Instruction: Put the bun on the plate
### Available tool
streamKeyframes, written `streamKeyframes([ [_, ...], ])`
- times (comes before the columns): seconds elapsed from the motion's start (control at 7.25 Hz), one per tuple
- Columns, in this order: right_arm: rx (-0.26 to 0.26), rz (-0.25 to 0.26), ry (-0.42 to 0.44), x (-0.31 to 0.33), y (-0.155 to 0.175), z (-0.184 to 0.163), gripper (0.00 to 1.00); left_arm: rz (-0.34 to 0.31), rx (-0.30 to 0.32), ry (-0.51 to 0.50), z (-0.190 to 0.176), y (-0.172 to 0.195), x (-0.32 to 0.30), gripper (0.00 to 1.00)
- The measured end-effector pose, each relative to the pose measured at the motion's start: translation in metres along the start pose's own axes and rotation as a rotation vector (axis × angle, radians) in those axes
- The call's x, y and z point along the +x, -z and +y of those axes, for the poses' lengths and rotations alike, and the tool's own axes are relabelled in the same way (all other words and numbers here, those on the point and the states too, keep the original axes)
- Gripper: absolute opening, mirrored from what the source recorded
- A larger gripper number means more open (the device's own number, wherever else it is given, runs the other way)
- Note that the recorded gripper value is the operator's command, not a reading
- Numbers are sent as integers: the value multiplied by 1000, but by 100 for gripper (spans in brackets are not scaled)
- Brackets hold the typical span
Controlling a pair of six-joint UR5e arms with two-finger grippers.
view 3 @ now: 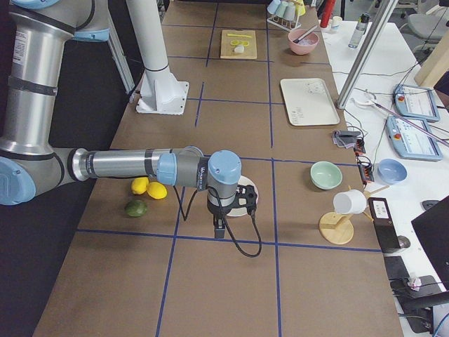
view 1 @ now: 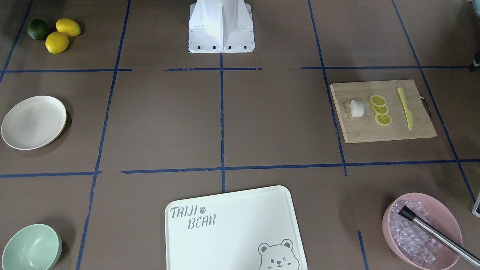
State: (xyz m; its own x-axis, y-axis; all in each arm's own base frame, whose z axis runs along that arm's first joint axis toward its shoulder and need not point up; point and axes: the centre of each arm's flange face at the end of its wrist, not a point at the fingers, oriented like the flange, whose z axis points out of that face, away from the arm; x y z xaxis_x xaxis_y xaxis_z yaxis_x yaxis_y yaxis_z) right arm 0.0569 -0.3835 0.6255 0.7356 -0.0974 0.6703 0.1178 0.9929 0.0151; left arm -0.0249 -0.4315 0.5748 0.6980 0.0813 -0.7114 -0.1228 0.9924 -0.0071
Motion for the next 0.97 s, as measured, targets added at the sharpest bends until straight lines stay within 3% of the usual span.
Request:
streamKeyframes([
  [0.97, -2, 1, -3, 1, -1, 0, 100, -3, -11, 15, 1, -3, -5, 100],
])
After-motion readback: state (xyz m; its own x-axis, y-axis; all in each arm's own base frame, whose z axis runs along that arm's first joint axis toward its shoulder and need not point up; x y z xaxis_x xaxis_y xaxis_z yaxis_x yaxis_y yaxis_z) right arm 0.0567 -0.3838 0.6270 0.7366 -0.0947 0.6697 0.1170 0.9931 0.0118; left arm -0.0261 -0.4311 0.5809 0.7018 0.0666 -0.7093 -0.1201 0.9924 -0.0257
